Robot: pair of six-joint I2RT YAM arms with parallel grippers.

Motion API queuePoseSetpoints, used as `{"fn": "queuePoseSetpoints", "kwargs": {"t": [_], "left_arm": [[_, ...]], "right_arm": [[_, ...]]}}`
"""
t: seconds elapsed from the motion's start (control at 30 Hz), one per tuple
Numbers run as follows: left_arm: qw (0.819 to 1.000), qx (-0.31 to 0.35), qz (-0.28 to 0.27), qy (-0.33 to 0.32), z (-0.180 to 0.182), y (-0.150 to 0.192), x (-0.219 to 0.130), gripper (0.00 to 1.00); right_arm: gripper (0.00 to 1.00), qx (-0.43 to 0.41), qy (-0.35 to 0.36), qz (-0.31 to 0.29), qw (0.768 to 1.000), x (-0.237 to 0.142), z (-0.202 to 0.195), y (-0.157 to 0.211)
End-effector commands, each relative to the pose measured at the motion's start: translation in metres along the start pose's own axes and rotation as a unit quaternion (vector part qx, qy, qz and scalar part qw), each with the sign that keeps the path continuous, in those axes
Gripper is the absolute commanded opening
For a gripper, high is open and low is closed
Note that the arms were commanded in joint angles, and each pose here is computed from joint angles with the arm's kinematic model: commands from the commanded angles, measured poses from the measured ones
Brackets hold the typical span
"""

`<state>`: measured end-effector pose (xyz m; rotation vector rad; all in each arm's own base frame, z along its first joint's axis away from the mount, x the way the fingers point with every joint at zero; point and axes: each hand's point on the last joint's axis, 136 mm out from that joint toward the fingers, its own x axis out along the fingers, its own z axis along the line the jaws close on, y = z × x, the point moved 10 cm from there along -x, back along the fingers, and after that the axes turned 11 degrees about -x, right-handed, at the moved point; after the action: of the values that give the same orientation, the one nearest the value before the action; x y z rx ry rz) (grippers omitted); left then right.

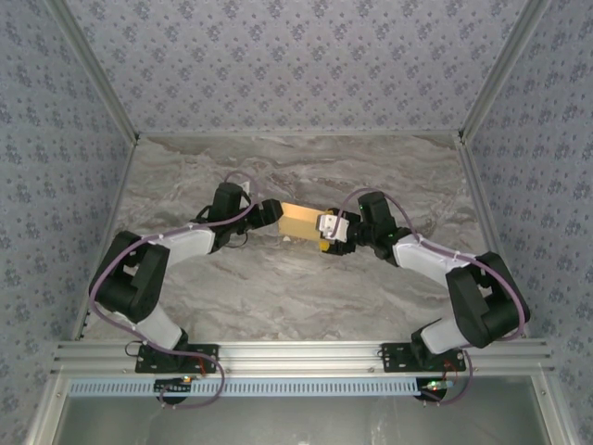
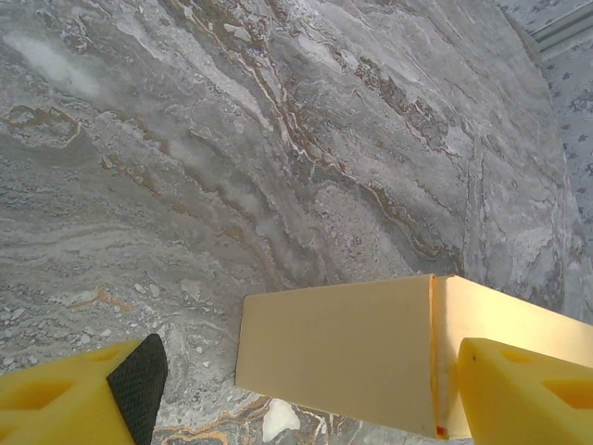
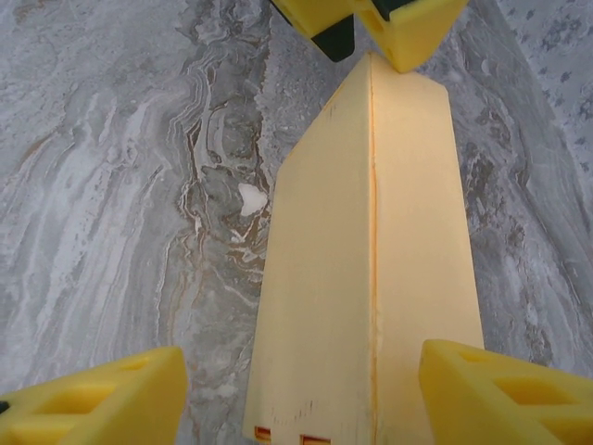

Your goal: Fold the paper box

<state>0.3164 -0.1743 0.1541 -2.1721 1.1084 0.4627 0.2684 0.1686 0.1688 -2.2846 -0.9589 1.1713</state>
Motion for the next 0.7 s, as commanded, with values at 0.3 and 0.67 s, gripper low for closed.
{"fn": "queuePoseSetpoints", "kwargs": {"t": [0.3, 0.67], "left_arm": [[0.996, -0.013, 0.033, -0.077, 0.032, 0.019, 0.003, 0.82], [0.997, -0.009, 0.021, -0.070, 0.026, 0.016, -0.002, 0.89]], "right_arm": [[0.84, 0.069, -0.050, 0.036, 0.996, 0.020, -0.040, -0.014], [0.70, 0.043, -0.102, 0.117, 0.987, 0.062, -0.036, -0.002]]}}
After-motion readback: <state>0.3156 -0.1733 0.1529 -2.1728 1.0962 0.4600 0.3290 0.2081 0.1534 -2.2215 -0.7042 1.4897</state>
